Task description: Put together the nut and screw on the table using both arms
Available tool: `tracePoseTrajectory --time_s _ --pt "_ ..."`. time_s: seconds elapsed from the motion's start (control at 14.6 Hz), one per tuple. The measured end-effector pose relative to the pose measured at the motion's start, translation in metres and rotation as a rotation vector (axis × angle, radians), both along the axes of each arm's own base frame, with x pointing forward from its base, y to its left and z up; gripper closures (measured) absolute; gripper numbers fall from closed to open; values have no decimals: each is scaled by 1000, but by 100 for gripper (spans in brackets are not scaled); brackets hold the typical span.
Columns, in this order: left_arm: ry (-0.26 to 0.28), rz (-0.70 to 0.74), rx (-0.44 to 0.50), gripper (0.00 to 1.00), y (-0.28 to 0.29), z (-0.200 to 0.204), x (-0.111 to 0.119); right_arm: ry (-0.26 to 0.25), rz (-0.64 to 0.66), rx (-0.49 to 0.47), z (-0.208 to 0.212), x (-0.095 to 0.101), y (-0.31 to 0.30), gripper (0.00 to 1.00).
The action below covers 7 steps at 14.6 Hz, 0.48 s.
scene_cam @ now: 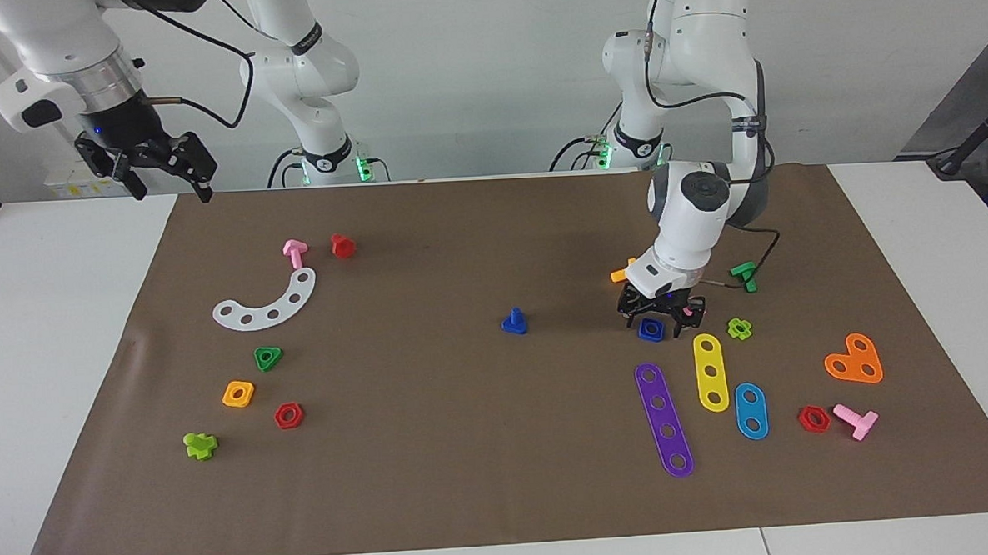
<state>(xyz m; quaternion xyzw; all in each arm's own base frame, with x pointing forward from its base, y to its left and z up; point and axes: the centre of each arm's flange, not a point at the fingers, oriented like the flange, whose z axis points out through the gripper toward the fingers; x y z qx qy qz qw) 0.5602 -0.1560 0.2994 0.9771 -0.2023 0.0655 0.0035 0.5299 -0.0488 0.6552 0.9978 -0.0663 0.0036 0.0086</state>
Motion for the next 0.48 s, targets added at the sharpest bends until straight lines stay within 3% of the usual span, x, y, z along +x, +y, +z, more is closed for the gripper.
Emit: tracePoseTrajectory --time_s 0.48 --pt "11 3 4 12 3 -6 -4 4 8 0 -1 0 5 0"
